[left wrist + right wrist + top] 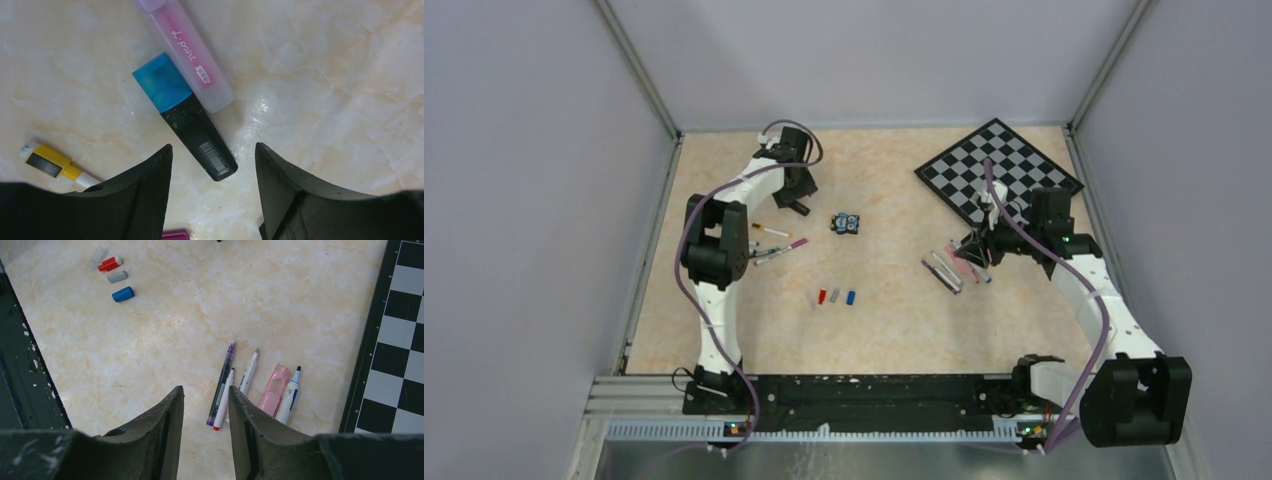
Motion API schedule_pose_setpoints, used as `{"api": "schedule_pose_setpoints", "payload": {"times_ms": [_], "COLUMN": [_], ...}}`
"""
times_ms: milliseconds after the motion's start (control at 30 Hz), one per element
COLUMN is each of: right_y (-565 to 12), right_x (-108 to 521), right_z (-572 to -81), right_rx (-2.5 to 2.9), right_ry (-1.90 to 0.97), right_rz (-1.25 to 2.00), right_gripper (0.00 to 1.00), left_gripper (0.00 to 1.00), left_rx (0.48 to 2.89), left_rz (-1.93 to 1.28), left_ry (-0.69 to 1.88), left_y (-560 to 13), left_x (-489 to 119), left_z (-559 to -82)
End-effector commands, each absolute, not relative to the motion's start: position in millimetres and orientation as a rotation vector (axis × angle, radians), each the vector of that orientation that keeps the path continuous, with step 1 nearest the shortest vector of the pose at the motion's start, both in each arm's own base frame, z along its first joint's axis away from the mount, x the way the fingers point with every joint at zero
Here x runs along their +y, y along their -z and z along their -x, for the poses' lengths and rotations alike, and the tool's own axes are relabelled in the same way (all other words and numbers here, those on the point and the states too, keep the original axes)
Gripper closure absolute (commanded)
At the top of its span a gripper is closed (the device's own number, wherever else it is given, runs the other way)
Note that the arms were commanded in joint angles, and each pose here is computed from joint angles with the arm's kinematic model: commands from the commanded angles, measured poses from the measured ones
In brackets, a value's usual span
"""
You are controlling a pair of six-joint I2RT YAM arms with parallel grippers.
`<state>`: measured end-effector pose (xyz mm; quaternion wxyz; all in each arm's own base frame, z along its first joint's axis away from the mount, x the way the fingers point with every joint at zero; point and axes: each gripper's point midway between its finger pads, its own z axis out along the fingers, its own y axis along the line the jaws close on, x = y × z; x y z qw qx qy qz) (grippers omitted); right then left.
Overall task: Open the pen caps
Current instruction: Pick up the pen from the center of the board.
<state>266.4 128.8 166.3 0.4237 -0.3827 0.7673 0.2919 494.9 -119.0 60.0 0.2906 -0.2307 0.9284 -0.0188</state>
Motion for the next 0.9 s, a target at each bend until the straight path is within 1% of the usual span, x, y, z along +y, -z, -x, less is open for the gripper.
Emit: {"api": "schedule_pose_setpoints", "payload": {"times_ms": [0,67,367,533,733,867], "right_y": [-176,-177,-176,-176,-175,-175], "right_x": [129,128,128,128,128,128], "right_z": [-269,-269,-269,-269,-269,-269], "right_rx": [1.858,1.857,1.859,1.858,1.861,1.861], "right_ry": [-0.699,-0.698,-0.698,-0.696,-0.697,-0.697], "right_rz": [0.98,0.98,0.979,0.979,0.978,0.979], "right_gripper": [0.63,0.63,0.63,0.63,0.63,0.63], "left_gripper": [0.37,0.39,0.39,0.42,0.52,0.63], "left_rx": [2.498,2.5,2.539,2.564,2.572,2.577], "left_rz": [0.654,0.659,0.672,0.673,0.69,0.689], "left_ry": [-0.044,-0.069,-0.141,-0.153,-0.184,-0.205], "left_y": [-55,-52,-34,-28,-25,-23], "left_x": [-108,-105,-96,-96,-88,-84], "left_z": [-492,-491,-490,-491,-486,-482]}}
